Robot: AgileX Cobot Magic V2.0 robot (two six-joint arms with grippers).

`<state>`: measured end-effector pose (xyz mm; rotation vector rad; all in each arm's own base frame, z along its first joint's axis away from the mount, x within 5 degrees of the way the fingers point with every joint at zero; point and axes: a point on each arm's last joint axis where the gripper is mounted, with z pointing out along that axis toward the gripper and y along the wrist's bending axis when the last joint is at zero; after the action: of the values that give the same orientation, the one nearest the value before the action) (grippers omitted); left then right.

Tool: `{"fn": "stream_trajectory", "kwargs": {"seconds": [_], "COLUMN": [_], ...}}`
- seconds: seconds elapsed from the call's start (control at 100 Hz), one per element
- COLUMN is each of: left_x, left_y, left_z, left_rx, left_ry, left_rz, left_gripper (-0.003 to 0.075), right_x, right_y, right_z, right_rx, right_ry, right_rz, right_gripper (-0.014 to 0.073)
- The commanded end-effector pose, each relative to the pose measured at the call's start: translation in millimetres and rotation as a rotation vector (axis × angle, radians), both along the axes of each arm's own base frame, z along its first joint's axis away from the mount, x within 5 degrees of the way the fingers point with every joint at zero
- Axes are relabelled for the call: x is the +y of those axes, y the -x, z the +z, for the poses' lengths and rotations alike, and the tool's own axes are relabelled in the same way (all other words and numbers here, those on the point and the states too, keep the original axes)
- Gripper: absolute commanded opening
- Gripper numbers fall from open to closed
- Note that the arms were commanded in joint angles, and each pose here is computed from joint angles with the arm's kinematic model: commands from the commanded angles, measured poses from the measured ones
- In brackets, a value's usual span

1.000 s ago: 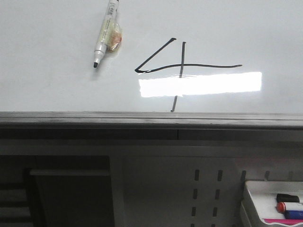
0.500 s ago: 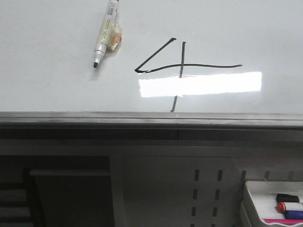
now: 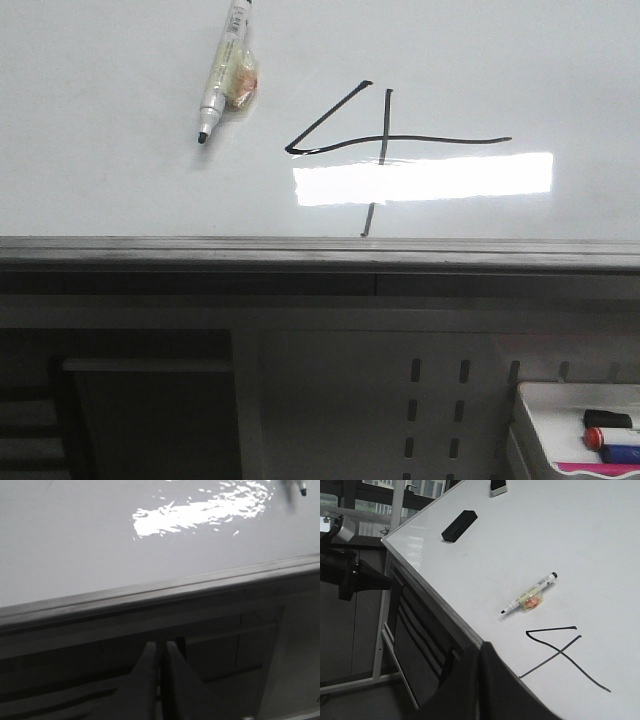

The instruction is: Write number 4 on whiteboard

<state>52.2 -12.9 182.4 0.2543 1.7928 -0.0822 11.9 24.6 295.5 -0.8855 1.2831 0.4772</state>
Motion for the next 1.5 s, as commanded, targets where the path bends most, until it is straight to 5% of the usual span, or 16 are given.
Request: {"fn": "stream_trajectory", "kwargs": {"seconds": [0.0, 0.69, 0.8, 1.07, 1.31, 1.49], "left_x": [1.0, 1.0, 1.0, 1.0, 1.0, 1.0], "left_y": [-0.6, -0.6, -0.6, -0.6, -0.6, -0.6], "left_z": [-5.9, -5.9, -5.9, -5.9, -5.9, -5.9], "left_rx": [-0.034, -0.034, -0.034, -0.034, -0.034, -0.034], "left_ry": [0.016, 0.015, 0.015, 0.015, 0.015, 0.015], "left_rz": [0.016, 0.017, 0.017, 0.017, 0.017, 0.017], "left_gripper": [-0.0020, -0.0020, -0.0020, -0.0020, -0.0020, -0.0020], "right_x": [-1.9, -1.3, 0.8, -7.3, -26.7, -29.9], "right_y": [0.1, -0.6, -9.2, -42.0, -43.4, -41.0], "right_z": [12.8, 8.0, -6.0, -81.6, -117.9, -121.3], "right_rx": [-0.041, -0.031, -0.067, 0.196, 0.323, 0.335], "right_ry": [-0.073, -0.025, 0.027, -0.176, -0.098, -0.057], "right_rz": [-0.017, -0.020, -0.109, -0.599, -0.955, -1.007], "right_gripper": [-0.0043, -0.0043, -0.0043, -0.0046, -0.0046, -0.0046]}}
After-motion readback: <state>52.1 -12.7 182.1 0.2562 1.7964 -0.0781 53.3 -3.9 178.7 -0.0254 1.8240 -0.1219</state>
